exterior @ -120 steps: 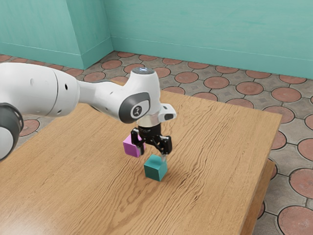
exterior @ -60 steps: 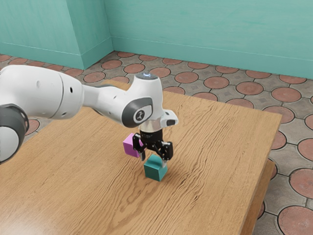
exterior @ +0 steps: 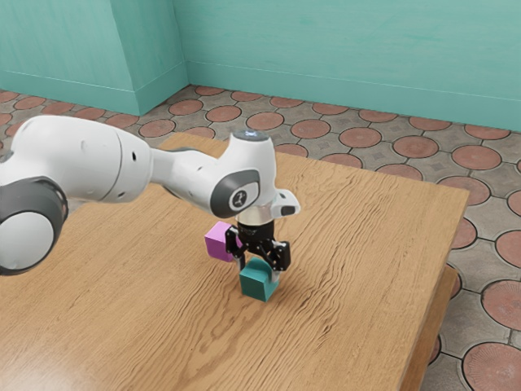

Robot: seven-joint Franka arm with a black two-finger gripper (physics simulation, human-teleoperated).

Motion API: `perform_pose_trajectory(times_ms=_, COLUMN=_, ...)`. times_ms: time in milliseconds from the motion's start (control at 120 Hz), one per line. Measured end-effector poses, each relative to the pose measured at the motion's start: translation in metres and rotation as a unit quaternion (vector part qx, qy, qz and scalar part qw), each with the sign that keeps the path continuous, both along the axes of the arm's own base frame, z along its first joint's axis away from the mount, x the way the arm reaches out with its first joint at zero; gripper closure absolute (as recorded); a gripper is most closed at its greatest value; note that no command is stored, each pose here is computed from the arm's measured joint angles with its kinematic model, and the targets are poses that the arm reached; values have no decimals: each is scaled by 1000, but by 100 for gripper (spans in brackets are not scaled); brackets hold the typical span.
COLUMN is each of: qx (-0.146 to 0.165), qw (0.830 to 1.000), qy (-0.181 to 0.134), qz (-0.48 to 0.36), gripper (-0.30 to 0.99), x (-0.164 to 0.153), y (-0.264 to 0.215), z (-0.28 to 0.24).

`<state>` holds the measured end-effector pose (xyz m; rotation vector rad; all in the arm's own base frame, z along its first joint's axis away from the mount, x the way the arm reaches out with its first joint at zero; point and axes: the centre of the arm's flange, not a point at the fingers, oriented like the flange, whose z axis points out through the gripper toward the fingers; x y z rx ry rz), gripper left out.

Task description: Pick up the blue block with one arm, and put the blue block on the pink block with one arm

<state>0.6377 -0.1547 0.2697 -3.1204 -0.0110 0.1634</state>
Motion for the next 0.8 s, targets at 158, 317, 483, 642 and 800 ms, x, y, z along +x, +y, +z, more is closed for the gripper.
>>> perform_pose_trajectory(times_ms=158, qx=1, qw=1000, qy=-1, qz=-3, gripper=7, x=5, y=-2, z=-6)
perform_pose_trajectory(times_ms=317, qx=15, qw=1000, qy=-3, qz=-21, gripper=9, x=4, y=-6, z=-7)
perform_pose_trajectory(times_ms=483, qx=26, qw=999, qy=-1, qz=-34, gripper=12, x=2, y=-5, z=-9)
perform_pose_trajectory(times_ms=642, qx=24, qw=999, qy=3, qz=-34, gripper=16, x=1, y=-5, z=-10)
perform_pose_trajectory(times_ms=800, qx=11, qw=1000, qy=10, qz=-21, gripper=22, x=-2, y=-4, z=-15)
